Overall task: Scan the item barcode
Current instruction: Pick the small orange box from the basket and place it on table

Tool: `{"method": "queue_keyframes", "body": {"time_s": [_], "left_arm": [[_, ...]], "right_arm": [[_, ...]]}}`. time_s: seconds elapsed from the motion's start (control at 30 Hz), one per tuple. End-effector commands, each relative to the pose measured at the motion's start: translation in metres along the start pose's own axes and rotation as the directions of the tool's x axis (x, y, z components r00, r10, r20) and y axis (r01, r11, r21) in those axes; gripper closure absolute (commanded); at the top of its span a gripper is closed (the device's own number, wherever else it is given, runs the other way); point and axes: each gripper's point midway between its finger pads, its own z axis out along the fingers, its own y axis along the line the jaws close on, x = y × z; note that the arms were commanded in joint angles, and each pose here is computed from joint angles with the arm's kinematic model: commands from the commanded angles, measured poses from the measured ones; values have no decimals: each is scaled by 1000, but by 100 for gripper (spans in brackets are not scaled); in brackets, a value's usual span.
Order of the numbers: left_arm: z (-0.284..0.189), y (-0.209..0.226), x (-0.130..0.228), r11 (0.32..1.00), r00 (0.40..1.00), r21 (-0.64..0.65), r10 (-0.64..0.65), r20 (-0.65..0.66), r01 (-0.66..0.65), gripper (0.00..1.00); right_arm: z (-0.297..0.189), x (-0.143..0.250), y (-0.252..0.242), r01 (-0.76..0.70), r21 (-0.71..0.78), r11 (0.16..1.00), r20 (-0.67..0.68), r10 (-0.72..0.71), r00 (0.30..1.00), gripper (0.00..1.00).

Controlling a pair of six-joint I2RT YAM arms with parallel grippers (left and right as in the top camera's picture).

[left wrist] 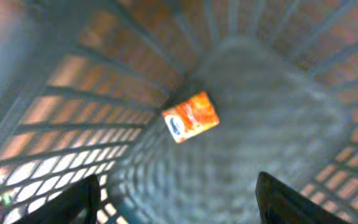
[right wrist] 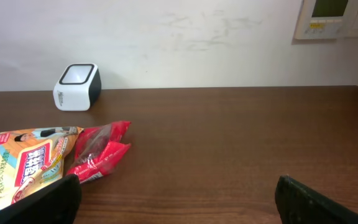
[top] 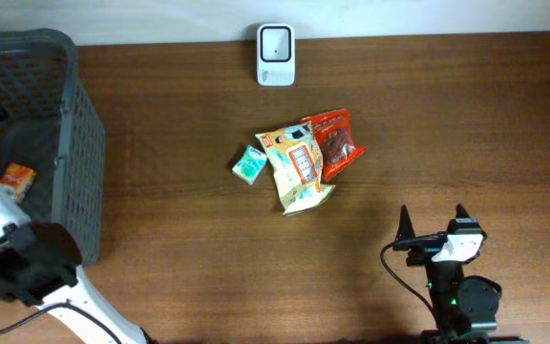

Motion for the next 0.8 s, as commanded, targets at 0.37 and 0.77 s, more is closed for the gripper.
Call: {"method": "queue_keyframes", "body": {"time_s": [0.37,0.77], "left_arm": [[142,-30,60,934,925,27,358,-131,-357,20],[162,-33,65,837,831,29,545,-111,-546,41]], "right_arm": [[0,4,-3,-8,14,1000,-5,8,1000,1],[0,4,-3,-9,14,1000,-5,9,1000,2]]}}
